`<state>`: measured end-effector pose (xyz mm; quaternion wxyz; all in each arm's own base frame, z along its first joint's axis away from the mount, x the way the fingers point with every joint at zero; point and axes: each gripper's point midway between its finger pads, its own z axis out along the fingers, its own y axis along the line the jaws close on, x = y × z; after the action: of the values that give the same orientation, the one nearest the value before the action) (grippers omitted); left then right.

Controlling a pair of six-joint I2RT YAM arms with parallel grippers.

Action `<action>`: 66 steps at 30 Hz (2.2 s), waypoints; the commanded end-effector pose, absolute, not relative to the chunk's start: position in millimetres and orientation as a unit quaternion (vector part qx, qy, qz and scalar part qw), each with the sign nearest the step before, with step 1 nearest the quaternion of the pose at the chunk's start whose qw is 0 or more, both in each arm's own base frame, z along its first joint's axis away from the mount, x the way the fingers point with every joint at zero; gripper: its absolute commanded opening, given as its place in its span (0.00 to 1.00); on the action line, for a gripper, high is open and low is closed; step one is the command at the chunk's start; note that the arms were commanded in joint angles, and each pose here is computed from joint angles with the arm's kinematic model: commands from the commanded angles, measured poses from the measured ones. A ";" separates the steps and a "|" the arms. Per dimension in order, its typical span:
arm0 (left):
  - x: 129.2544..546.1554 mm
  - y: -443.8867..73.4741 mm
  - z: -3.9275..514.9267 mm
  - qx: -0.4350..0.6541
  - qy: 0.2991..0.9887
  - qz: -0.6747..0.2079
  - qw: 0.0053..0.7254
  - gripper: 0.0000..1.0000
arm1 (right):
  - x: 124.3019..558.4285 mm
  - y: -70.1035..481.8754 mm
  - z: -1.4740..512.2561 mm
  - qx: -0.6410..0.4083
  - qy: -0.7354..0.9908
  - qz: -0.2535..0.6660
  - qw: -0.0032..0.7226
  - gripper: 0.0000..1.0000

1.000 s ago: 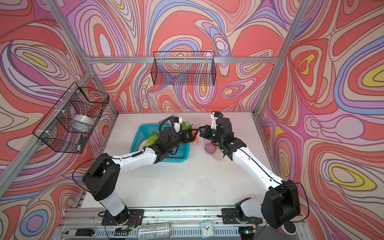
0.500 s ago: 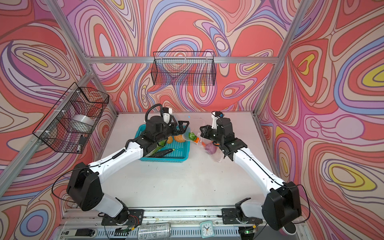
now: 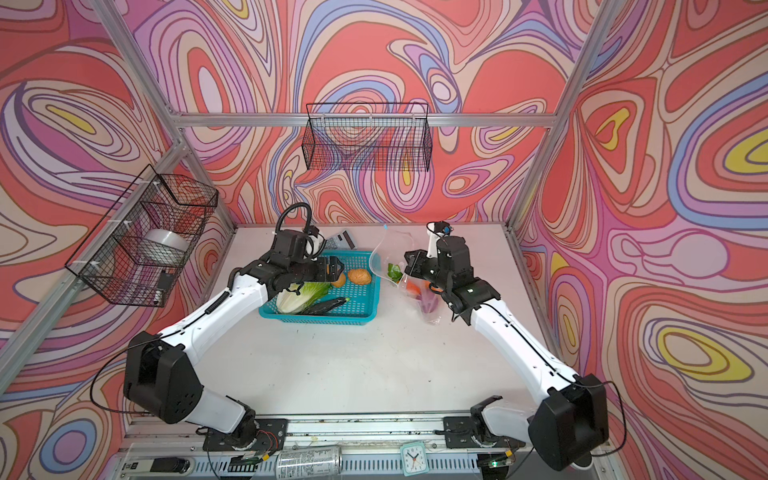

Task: Place the food in the zip-top bag and seal the zipper
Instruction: 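Carry the carrot with the left gripper into the bag and release it, then lower the left gripper into the basket and close on the purple eggplant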

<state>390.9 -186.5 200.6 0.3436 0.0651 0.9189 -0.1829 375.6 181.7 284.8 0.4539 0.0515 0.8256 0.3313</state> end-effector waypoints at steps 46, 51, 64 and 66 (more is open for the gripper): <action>352.1 -171.0 18.8 0.377 0.926 0.007 0.000 0.57 | 377.4 177.5 263.5 0.056 0.842 0.311 0.438 0.00; 352.8 -173.6 14.3 0.377 0.926 0.009 -0.001 0.49 | 375.6 176.2 261.7 0.054 0.844 0.306 0.437 0.00; 353.3 -187.5 30.9 0.389 0.921 0.005 0.025 0.24 | 374.2 174.2 265.5 0.057 0.842 0.306 0.441 0.00; 355.8 -188.0 38.3 0.389 0.921 0.006 0.037 0.21 | 373.7 174.7 266.6 0.058 0.841 0.308 0.441 0.00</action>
<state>356.5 -185.7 23.2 0.0260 0.3845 0.9227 0.0059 377.0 180.0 265.5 0.4387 0.0547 0.8396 0.3156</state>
